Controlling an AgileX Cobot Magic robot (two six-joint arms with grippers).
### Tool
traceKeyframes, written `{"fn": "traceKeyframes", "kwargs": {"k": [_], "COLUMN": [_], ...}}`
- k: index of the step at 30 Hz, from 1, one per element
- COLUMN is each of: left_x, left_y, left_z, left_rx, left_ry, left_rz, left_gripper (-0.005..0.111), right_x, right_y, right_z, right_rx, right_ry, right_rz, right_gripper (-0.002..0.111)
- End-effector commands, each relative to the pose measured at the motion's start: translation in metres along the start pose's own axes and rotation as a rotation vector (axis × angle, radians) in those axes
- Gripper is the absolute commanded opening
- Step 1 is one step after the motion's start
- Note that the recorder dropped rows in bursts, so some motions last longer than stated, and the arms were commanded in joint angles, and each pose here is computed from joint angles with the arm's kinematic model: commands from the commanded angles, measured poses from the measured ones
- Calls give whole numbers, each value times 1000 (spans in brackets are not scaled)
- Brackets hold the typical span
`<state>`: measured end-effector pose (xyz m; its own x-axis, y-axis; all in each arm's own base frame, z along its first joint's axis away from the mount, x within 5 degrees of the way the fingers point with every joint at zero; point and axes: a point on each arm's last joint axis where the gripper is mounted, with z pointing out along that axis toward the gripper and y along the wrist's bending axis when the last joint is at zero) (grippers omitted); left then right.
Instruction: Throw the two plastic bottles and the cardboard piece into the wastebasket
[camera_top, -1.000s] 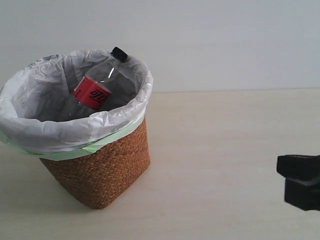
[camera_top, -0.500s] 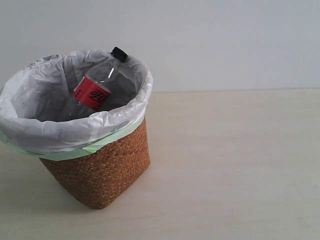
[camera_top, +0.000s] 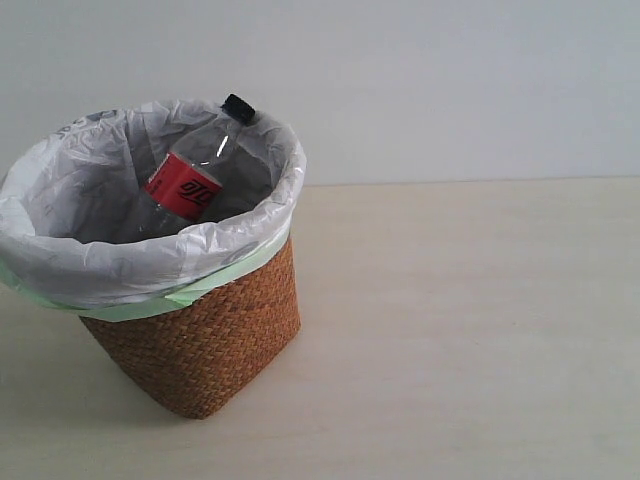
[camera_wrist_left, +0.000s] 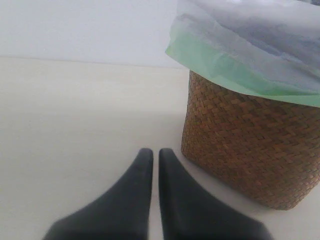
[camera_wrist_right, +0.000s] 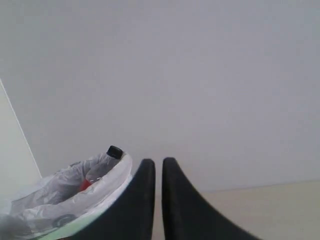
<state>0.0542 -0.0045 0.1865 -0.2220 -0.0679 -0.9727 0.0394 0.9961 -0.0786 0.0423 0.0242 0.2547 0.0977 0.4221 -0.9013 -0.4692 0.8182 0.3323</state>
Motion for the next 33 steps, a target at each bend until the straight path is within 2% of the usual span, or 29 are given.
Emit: {"fn": "traceKeyframes", "kwargs": {"k": [1,9,11,17,25,30,33], "left_x": [1,1,1,1,1,1,1], "left_y": [0,0,0,0,0,0,0], "left_z": [0,0,0,0,0,0,0], "left_rx": [-2,-2,-2,-2,-2,-2,-2], "left_ry": [0,0,0,0,0,0,0], "left_rz": [-6,-6,-6,-6,-6,-6,-6], "left_gripper": [4,4,4,4,4,4,4], "right_x": [1,18,23,31,53,62,62], "right_y": [4,-15,-19,-24,-34,-38,-39], "right_z": [-1,-2,-3,-4,-11,-16,-16], "right_rx": [-51,65,114,167,263,301,302], "right_ry": [-20,-51,-2,94,363,477,481], "right_rz": [20,96,98,-34,-113,-166,-186], "right_gripper": [1,1,1,1,1,1,1]}}
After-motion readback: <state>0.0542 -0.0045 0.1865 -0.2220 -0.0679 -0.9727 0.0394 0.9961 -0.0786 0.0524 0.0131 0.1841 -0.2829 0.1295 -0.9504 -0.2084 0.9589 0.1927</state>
